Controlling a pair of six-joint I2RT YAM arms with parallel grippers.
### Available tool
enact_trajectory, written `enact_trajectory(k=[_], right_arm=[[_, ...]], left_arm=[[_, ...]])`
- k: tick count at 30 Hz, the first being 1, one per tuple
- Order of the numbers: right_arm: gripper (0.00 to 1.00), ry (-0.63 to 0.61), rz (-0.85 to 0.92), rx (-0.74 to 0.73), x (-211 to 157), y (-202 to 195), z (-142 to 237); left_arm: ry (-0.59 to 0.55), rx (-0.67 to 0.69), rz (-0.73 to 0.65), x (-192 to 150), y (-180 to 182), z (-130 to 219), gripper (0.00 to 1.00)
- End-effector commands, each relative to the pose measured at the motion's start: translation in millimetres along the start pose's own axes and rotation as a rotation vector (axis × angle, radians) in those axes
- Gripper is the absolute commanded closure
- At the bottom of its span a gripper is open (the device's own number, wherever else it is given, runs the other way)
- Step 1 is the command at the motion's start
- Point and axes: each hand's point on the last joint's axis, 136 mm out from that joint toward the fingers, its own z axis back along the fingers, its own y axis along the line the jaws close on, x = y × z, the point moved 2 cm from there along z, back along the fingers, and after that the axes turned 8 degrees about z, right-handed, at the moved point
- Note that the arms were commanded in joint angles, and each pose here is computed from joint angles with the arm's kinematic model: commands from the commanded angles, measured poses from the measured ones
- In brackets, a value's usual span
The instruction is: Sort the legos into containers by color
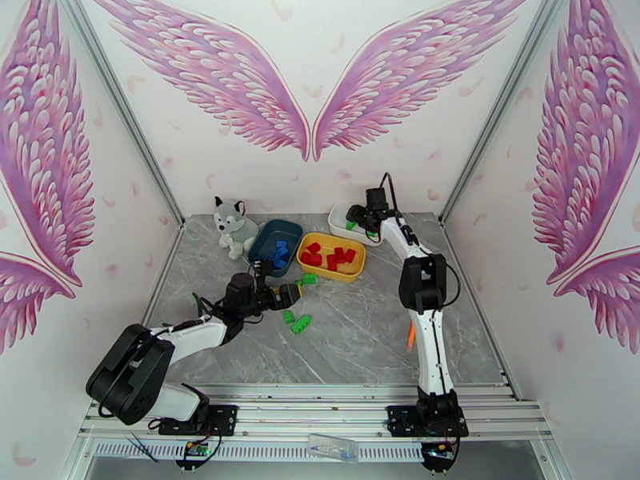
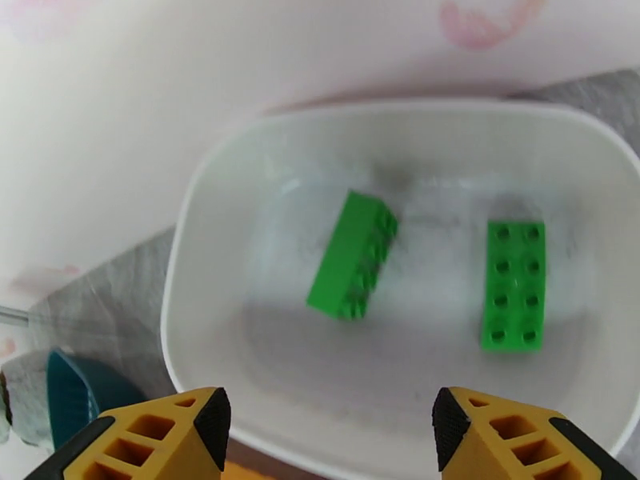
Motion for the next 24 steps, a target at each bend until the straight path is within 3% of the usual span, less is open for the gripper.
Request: enact_trajectory(k=[1,6,10,14,18,24], right_arm=[[0.25,-0.166,0.062,0.104,29.6,40.9,78.9],[0.26,-0.120,0.092,0.141,-17.7,60.6,123.7],[0.27,-0.012,0.154,0.162,-76.3,81.7,141.0],[0.29,0.141,0.281,0.191,-147.2,112.8,147.0],[0.23,0.226,0.434,0.198,-216.8,139.2,150.8],[0.26,0.356,0.560,0.193,-282.8,166.7,127.7]], left_arm=[[-0.057,0.108,-0.044,10.0,5.0,13.9,0.01],[-0.118,0.269,-0.054,18.8,21.9,33.1,0.01],[-0.153,0.314,-0.027,26.2,27.8,45.1,0.01],[-0.185,0.323,0.008,34.3,30.1,56.2,0.01],[-0.215,0.337,0.091,35.7,43.7,62.4,0.01],[-0.269,0.367,0.224,40.5,75.8,78.5,0.01]])
